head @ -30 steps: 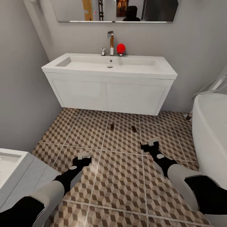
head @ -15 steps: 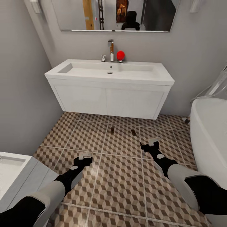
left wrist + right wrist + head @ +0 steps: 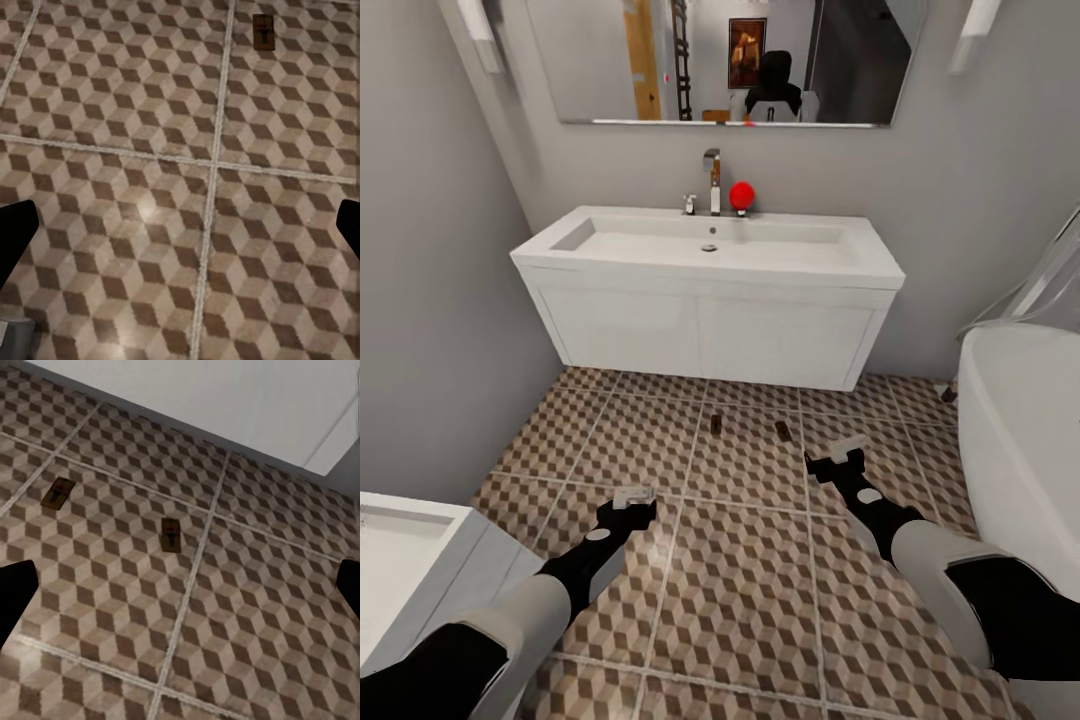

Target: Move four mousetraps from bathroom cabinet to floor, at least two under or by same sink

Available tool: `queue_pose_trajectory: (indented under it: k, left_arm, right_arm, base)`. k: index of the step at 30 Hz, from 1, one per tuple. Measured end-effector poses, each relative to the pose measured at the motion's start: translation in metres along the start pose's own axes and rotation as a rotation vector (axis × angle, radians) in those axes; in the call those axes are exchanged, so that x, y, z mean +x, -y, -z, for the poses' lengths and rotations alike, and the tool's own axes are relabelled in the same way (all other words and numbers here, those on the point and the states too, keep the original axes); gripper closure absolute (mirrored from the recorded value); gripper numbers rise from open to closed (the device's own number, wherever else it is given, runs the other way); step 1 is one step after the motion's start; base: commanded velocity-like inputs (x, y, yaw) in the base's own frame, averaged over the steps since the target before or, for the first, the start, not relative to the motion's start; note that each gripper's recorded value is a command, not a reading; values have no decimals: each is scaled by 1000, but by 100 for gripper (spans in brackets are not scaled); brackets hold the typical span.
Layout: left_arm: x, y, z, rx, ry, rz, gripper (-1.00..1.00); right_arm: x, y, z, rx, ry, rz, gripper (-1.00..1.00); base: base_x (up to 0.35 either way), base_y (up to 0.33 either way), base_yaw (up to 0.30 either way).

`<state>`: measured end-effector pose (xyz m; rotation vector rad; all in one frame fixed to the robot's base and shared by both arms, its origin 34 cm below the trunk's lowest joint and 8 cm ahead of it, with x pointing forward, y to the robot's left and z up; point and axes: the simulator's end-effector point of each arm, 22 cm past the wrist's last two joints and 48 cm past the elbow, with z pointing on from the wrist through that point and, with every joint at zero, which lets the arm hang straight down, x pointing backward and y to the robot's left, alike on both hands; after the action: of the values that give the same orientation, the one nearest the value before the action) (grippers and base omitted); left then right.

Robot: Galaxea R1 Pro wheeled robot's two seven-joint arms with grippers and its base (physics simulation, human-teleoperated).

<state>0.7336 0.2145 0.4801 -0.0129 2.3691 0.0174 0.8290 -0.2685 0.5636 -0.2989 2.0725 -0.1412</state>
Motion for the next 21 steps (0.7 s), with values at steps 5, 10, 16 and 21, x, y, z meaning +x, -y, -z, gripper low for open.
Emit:
queue_pose_trajectory:
  k: [5, 10, 16, 21]
  left_arm:
    - [-12, 1, 8, 1, 7, 0, -100]
    - [-24, 1, 16, 1, 15, 0, -100]
    - [-38, 2, 26, 2, 23, 1, -100]
    - [-49, 2, 34, 3, 31, 0, -100]
  right_arm:
    - [-14, 4, 5, 2, 7, 0, -100]
    - [-27, 8, 11, 5, 15, 0, -100]
    - [-43, 12, 17, 8, 24, 1, -100]
    - [-57, 16, 23, 10, 32, 1, -100]
  base:
    - [0, 0, 0]
    - [0, 0, 0]
    - [0, 0, 0]
    - [0, 0, 0]
